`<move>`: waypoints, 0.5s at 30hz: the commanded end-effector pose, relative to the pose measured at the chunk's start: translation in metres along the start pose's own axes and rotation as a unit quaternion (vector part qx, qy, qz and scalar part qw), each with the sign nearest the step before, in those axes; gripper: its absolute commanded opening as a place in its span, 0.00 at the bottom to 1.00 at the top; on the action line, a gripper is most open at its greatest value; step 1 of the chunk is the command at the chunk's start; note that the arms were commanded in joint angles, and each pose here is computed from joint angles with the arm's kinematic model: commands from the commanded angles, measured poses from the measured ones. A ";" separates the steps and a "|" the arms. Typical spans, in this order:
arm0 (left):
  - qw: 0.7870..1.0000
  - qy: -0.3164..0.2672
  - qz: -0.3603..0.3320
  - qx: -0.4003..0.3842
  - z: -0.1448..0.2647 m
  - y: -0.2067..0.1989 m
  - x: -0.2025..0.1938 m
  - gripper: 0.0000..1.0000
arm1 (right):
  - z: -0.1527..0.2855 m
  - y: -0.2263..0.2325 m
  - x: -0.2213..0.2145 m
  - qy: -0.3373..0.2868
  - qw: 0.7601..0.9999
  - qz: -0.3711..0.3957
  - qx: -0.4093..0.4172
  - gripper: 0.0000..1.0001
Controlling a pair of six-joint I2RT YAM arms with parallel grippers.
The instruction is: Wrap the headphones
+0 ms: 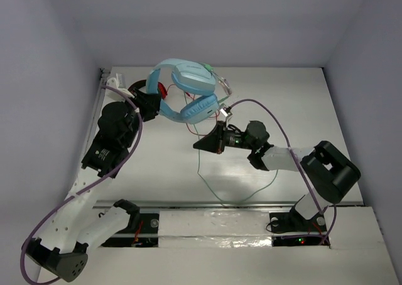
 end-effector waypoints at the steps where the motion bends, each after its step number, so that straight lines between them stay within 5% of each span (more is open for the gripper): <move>1: 0.990 -0.126 0.061 -0.012 0.009 -0.008 0.036 0.00 | 0.004 0.014 0.008 -0.029 0.999 0.024 -0.013 0.00; 15: 0.972 -0.183 0.066 0.130 -0.010 0.047 0.001 0.00 | 0.000 0.063 -0.017 0.059 0.969 0.044 -0.237 0.00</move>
Point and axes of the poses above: each gripper's point midway between its finger pads, its own z axis back along the fingers, its own y axis along the line the jaws close on, x = y × z, the point moved 8 cm from there along z, back along the fingers, and after that the axes turned 4 degrees about -z, right-handed, at the moved point
